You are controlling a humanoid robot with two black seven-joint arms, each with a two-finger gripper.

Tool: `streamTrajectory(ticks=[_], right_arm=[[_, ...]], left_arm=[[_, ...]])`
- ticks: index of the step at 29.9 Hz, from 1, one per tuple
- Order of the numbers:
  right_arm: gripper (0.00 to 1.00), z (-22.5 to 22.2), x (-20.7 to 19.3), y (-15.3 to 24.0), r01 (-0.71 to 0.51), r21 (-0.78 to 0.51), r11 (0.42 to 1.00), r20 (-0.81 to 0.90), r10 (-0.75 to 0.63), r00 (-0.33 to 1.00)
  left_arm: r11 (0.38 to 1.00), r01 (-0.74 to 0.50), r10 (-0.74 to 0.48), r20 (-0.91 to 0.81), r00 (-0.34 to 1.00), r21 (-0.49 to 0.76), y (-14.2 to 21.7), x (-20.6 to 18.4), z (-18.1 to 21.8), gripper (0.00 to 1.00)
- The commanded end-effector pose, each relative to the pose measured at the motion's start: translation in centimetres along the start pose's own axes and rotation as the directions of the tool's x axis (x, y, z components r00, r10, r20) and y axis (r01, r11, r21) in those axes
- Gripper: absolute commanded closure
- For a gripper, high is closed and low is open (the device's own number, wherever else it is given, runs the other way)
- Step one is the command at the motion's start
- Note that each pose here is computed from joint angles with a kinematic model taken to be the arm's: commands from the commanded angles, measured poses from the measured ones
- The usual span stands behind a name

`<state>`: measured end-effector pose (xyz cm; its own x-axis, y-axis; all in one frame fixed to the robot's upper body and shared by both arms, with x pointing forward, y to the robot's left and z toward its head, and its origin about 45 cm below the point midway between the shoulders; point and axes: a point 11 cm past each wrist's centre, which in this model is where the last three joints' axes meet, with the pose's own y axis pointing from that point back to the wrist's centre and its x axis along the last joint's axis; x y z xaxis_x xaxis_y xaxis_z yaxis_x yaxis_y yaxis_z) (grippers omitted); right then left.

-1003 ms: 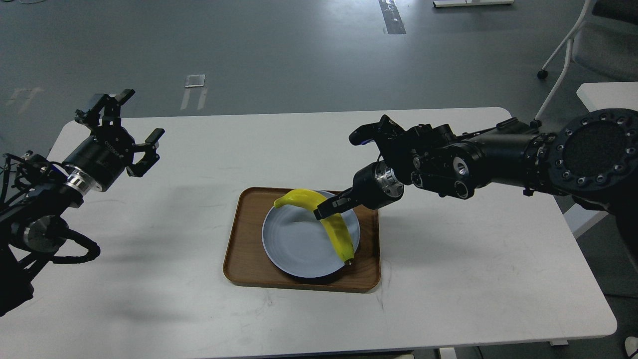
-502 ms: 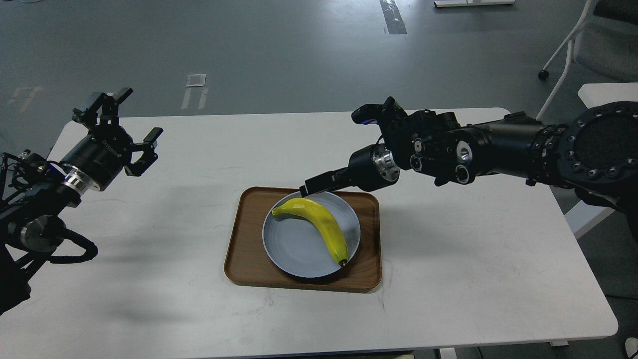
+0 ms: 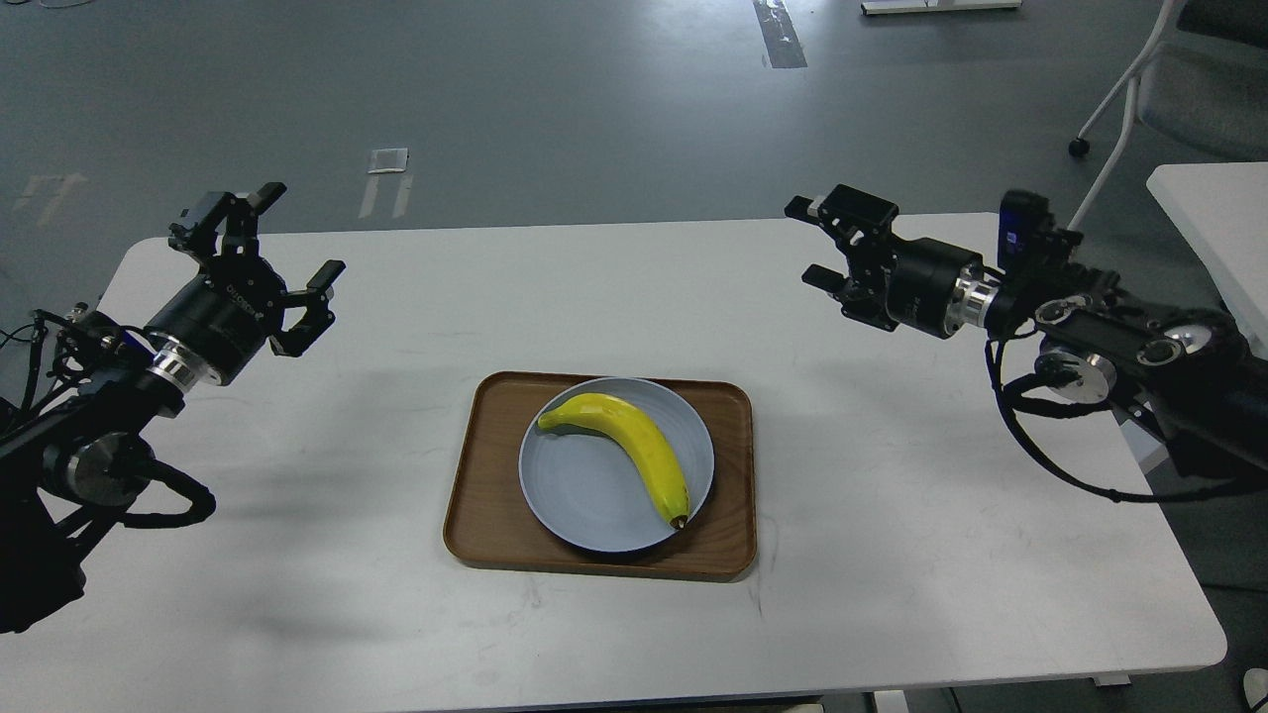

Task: Place banana on plate with both arms
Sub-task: 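Open the right gripper and withdraw it away from the plate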

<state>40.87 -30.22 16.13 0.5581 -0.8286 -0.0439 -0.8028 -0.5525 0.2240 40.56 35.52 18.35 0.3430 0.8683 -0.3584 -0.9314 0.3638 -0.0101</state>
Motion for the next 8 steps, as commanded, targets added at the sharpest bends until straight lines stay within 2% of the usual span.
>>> streamTrajectory(ticks=[1, 8], right_arm=[[0.01, 2.4, 0.6, 2.0, -0.081, 0.024, 0.996, 0.122, 0.077, 0.99], [0.0, 3.6, 0.7, 2.9, -0.12, 0.029, 0.992, 0.173, 0.113, 0.978]], left_arm=[[1.0, 0.002, -0.001, -0.013, 1.0, 0.007, -0.1, -0.3, -0.7, 0.02], [1.0, 0.002, -0.001, -0.032, 0.999, 0.019, 0.1, -0.7, -1.9, 0.02]])
